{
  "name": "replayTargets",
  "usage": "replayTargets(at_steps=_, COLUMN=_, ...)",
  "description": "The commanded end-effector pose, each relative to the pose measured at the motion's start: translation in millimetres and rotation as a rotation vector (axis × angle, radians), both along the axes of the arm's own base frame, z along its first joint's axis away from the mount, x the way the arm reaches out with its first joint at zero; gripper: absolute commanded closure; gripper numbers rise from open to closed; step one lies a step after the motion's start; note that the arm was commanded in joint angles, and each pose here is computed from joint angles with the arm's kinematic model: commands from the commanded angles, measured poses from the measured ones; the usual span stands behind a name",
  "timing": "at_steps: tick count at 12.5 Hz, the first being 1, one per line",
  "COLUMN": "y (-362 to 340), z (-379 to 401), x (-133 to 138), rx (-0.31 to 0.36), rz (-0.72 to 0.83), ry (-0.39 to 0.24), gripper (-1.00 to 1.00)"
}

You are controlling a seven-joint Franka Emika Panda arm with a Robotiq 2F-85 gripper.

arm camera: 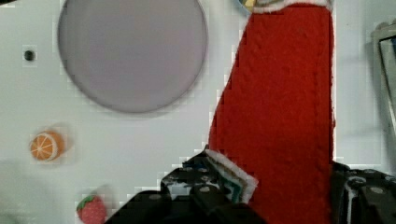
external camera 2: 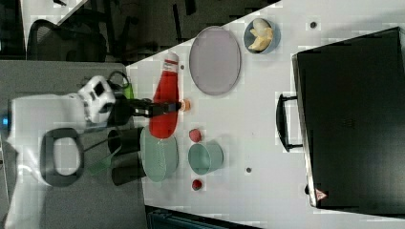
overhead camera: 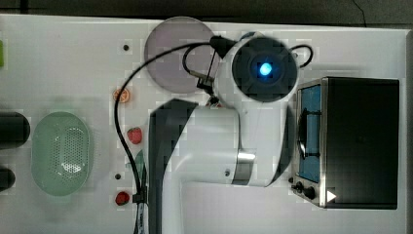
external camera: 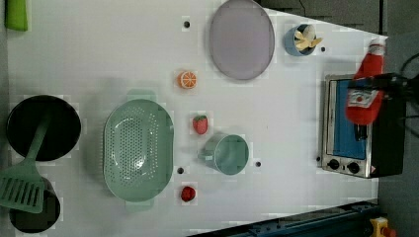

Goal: Pick ketchup from plate and place it on table.

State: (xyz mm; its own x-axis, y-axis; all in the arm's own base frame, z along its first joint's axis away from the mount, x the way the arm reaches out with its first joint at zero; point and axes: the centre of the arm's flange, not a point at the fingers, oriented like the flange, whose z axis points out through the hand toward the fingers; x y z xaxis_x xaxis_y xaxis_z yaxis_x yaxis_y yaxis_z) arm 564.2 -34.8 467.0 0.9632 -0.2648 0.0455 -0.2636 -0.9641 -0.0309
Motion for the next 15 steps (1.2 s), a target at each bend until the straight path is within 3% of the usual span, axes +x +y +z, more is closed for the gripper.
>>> replayTargets(at_steps=1, y=-5.0, z=-121.5, x=-31.4, rx=0.010, rz=-0.091, ry=0.112, gripper=-0.17)
replayTargets(at_steps=4, y=-1.8, z=-175.1, x=-52.4, rx=0.007, rz=-0.092, ry=0.076, gripper=-0.17)
replayTargets(at_steps=6, y=-0.9, z=-213.0, x=-64.2, rx=0.009, rz=-0.092, ry=0.124, gripper=-0.17)
replayTargets(at_steps=8, y=-0.1, z=-242.6, x=-64.3, rx=0.010, rz=-0.091, ry=0.137, gripper=-0.17)
replayTargets(at_steps=11, y=1.2, z=-259.5, x=-59.6, rx=0.009, rz=-0.090, ry=0.090, gripper=-0.17)
replayTargets(at_steps=12, y=0.9, z=-258.3, x=-57.9, rx=0.008, rz=-0.091, ry=0.071, gripper=-0.25)
replayTargets(at_steps=15, y=4.4, z=-238.1, x=-49.4, rx=0.008, rz=-0.083, ry=0.028, gripper=-0.90)
